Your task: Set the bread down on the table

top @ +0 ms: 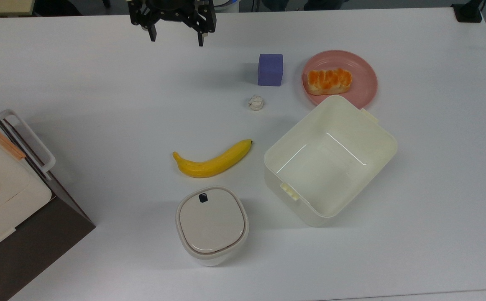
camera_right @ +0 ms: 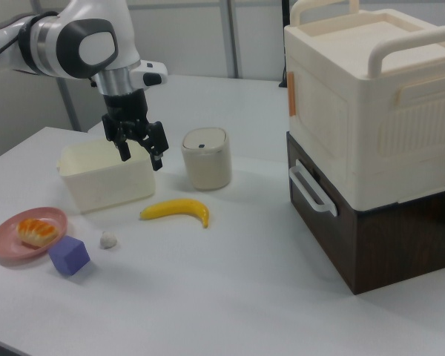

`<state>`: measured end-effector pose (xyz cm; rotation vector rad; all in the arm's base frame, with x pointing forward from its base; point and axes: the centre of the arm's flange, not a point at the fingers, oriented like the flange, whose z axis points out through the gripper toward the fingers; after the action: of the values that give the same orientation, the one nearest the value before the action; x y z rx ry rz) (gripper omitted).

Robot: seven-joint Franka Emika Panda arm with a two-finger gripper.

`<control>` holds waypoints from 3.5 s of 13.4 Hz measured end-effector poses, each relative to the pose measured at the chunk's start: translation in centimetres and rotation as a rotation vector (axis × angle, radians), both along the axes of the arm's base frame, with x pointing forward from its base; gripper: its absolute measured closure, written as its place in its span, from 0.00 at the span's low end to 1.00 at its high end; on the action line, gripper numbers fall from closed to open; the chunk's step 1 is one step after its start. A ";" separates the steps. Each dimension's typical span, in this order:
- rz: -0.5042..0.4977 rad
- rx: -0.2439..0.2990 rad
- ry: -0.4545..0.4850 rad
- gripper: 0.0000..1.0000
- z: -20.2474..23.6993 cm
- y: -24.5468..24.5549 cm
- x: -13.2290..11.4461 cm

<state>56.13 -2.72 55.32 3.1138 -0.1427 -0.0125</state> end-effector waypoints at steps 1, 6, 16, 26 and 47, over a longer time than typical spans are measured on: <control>0.001 0.000 0.000 0.00 0.0 0.1 0.0; 0.013 0.000 0.004 0.00 -0.2 0.7 0.1; 0.014 -0.001 0.009 0.00 -0.5 0.8 0.2; 0.316 -0.017 0.096 0.00 -5.1 17.7 -1.4; 0.657 -0.096 0.138 0.04 -23.3 39.0 -5.0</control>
<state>51.09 36.32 31.98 2.8881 0.8441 -0.1979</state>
